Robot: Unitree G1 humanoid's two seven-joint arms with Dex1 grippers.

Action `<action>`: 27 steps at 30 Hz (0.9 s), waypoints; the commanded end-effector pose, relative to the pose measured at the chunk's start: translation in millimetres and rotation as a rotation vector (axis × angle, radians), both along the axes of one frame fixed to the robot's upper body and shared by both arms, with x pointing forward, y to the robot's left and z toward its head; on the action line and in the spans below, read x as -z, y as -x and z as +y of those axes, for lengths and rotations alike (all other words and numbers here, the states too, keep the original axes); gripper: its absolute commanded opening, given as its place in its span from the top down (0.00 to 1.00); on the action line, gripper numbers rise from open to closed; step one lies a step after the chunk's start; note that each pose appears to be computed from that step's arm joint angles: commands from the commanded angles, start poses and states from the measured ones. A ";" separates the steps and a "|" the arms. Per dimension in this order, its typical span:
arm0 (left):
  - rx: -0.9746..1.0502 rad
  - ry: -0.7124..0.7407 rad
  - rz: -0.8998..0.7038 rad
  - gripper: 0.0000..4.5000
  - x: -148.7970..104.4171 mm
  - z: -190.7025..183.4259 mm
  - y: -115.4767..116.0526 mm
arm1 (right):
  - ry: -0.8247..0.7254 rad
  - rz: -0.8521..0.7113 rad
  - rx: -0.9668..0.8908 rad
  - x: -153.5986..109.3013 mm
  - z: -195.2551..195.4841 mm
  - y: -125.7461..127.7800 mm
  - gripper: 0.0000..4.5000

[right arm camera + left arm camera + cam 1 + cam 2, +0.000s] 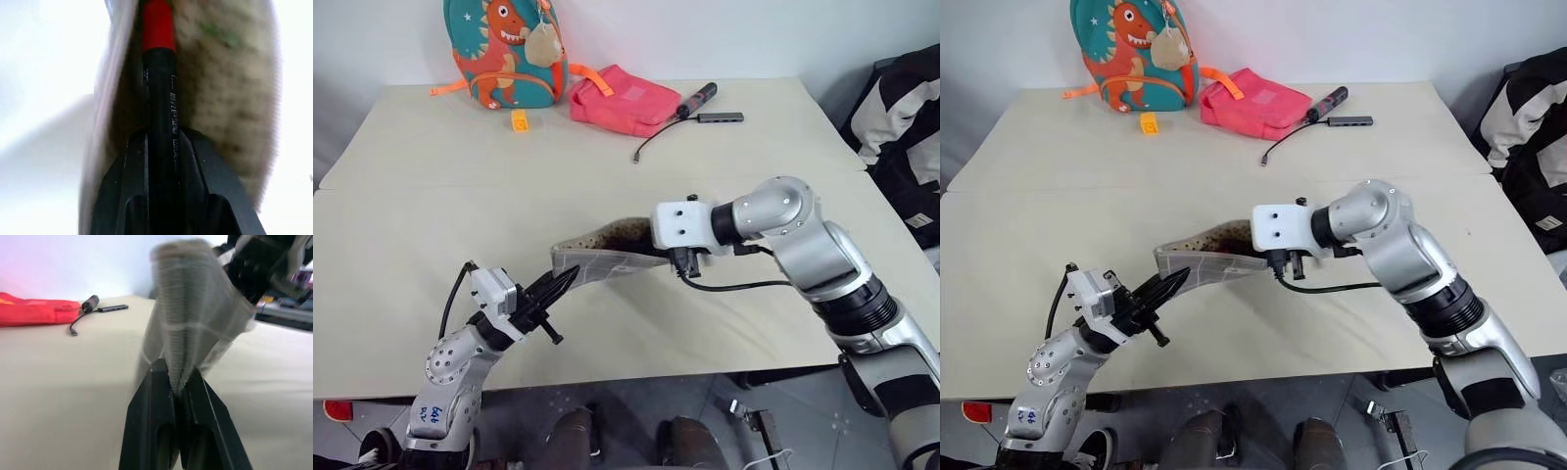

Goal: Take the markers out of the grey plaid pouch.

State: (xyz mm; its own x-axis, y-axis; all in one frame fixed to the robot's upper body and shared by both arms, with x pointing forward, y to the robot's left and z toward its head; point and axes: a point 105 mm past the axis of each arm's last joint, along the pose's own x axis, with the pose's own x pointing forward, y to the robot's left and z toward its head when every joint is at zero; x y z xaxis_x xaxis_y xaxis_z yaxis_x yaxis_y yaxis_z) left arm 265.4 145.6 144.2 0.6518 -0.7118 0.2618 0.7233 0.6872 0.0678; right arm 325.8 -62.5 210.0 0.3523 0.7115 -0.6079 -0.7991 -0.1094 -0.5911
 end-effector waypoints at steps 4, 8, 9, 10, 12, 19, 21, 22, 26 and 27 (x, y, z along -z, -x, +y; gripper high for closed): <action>0.000 0.057 -0.013 1.00 -13.2 8.7 1.0 | -0.161 0.034 -0.007 -39.3 -12.0 10.6 0.88; -0.007 0.009 -0.021 1.00 -5.4 7.8 1.5 | -0.261 0.087 -0.036 -55.6 -7.2 21.3 0.88; -0.008 -0.002 -0.031 1.00 -5.0 6.0 1.7 | -0.272 0.097 -0.048 -56.2 -4.8 24.6 0.88; -0.009 -0.008 -0.038 1.00 -5.0 4.8 1.8 | -0.276 0.102 -0.055 -56.1 -3.5 26.5 0.88; -0.013 -0.011 -0.038 1.00 -3.2 4.3 1.6 | -0.325 0.122 -0.069 -63.2 -1.6 30.5 0.88; -0.014 -0.052 -0.060 1.00 -1.6 1.2 0.4 | -0.543 0.200 -0.121 -91.4 11.9 41.6 0.88; -0.013 -0.058 -0.064 1.00 -1.3 0.3 1.0 | -0.563 0.196 -0.080 -90.7 8.0 36.3 0.88; -0.018 -0.058 -0.063 1.00 -0.8 1.6 1.4 | -0.528 0.165 -0.031 -86.0 -2.0 29.7 0.88; -0.034 -0.060 -0.055 1.00 2.1 7.2 3.3 | -0.451 0.095 0.141 -77.0 -42.2 8.8 0.88; -0.035 -0.064 -0.054 1.00 3.0 8.3 4.3 | -0.398 0.063 0.224 -69.9 -63.2 0.4 0.88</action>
State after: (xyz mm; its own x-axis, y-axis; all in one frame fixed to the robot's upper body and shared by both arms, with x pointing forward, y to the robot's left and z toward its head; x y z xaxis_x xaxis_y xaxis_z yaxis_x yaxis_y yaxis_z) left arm 264.5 150.2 137.2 0.6654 -0.7073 0.2386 0.7010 0.7020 0.1260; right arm 319.3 -106.7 273.1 0.4140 0.8479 -0.3312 -0.8628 0.2495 -0.4397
